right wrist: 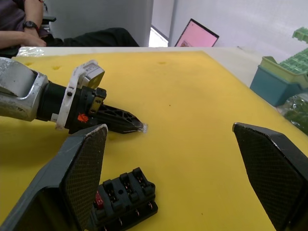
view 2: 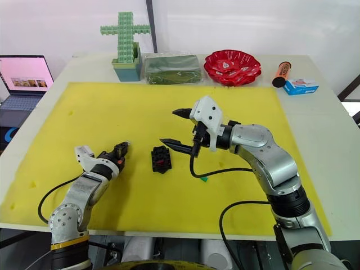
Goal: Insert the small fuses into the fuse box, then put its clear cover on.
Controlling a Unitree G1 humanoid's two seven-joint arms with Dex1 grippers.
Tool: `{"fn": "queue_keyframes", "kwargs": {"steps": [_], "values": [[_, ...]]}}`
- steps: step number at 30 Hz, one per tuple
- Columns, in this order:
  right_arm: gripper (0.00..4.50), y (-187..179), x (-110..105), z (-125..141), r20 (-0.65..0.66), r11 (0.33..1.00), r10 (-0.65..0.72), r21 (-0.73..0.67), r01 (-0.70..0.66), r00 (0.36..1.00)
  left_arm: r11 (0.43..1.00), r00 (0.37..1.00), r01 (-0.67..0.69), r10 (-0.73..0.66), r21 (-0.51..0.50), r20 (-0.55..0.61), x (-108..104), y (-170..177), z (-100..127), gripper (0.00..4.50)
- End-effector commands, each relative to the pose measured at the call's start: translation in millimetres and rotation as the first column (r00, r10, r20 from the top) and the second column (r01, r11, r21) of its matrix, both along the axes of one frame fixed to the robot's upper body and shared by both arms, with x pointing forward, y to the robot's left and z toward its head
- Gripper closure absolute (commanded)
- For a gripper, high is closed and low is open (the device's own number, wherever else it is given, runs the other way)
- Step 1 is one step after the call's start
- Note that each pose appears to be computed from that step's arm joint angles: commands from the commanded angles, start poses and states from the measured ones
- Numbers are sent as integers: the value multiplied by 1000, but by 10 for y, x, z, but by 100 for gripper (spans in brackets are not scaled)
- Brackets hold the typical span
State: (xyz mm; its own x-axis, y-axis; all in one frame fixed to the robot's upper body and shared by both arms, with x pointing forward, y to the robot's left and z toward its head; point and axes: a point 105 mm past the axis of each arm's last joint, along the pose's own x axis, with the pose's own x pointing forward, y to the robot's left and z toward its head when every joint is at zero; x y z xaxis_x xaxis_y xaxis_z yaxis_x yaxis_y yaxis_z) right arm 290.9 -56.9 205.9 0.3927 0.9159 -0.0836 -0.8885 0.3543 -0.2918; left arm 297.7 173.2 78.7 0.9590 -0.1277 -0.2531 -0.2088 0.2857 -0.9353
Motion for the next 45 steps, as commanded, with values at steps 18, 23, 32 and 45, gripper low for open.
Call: {"fn": "queue_keyframes", "kwargs": {"steps": [18,23,32,45], "values": [[0,-114,-2,241,-77,988,130,-78,-136,989,147,276,380,-960,913,40,-372,-308,1061,448],[94,-91,26,269,-38,972,159,-168,-163,987,-81,63,173,-994,982,-93,-334,-373,1184,450],[249,63,42,217,13,967,134,-219,-128,991,-159,25,12,-987,987,-159,-122,-407,1233,450],[249,268,-32,147,39,965,155,-220,-143,987,-166,22,-107,-986,980,-165,-42,-581,1325,450]]}}
